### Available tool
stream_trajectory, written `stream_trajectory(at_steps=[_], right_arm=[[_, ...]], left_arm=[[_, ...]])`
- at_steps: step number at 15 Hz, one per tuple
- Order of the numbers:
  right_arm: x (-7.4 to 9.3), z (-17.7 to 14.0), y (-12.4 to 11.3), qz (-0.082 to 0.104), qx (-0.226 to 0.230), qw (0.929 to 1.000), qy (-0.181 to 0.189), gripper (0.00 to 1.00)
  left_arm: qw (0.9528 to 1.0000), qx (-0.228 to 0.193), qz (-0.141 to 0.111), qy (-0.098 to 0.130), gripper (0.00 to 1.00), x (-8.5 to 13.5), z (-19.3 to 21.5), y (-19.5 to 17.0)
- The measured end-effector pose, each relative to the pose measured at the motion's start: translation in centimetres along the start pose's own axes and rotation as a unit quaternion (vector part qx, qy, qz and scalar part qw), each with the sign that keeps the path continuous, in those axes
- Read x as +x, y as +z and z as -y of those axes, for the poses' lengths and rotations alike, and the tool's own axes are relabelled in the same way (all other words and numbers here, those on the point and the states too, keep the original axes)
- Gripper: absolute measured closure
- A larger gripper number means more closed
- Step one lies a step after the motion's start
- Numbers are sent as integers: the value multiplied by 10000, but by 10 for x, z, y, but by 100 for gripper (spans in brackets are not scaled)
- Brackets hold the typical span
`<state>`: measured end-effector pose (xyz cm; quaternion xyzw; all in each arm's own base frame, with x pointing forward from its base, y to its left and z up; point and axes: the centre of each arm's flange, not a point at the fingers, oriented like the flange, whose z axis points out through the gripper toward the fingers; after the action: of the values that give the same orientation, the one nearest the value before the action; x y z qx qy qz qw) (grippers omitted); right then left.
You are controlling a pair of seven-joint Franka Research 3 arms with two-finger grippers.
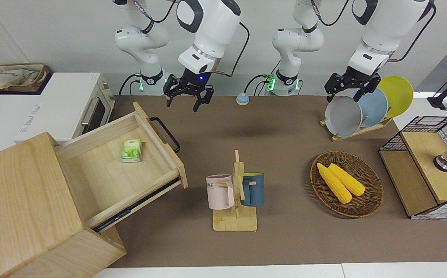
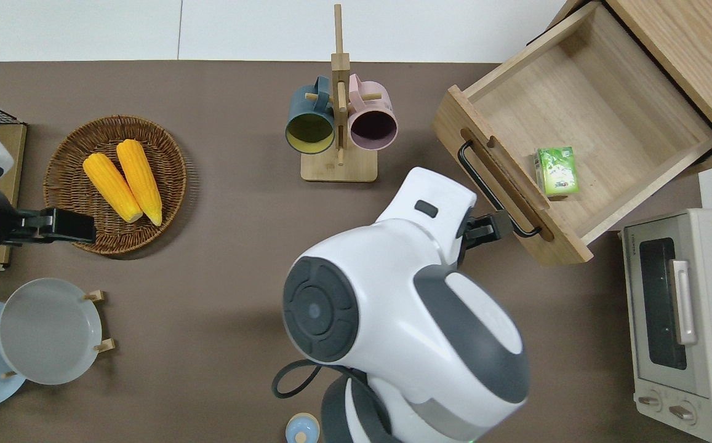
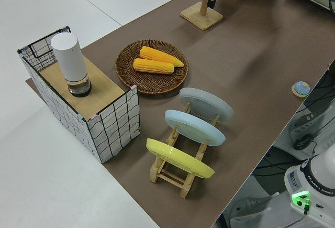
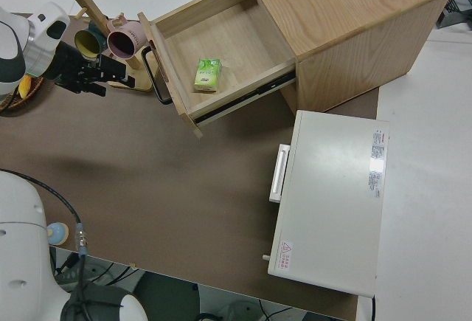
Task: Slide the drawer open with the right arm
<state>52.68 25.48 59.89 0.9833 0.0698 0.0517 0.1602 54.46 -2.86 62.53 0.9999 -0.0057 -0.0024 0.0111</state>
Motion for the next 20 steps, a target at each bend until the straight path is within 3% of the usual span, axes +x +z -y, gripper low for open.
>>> stream_trajectory(at_steps=[4, 7, 15, 20], right_arm=[[-4, -81, -11, 168, 903, 9956, 184, 1], [-15, -130, -3, 302, 1390, 9893, 335, 1], [-45, -215, 27, 651, 1853, 9791, 527, 1], [-45, -217, 29, 665, 1845, 9791, 536, 1]], left_arm=[[10000, 0, 0, 0, 0, 0, 0, 0], [10000, 0, 0, 0, 0, 0, 0, 0], [10000, 0, 0, 0, 1, 0, 0, 0], [10000, 0, 0, 0, 0, 0, 0, 0]])
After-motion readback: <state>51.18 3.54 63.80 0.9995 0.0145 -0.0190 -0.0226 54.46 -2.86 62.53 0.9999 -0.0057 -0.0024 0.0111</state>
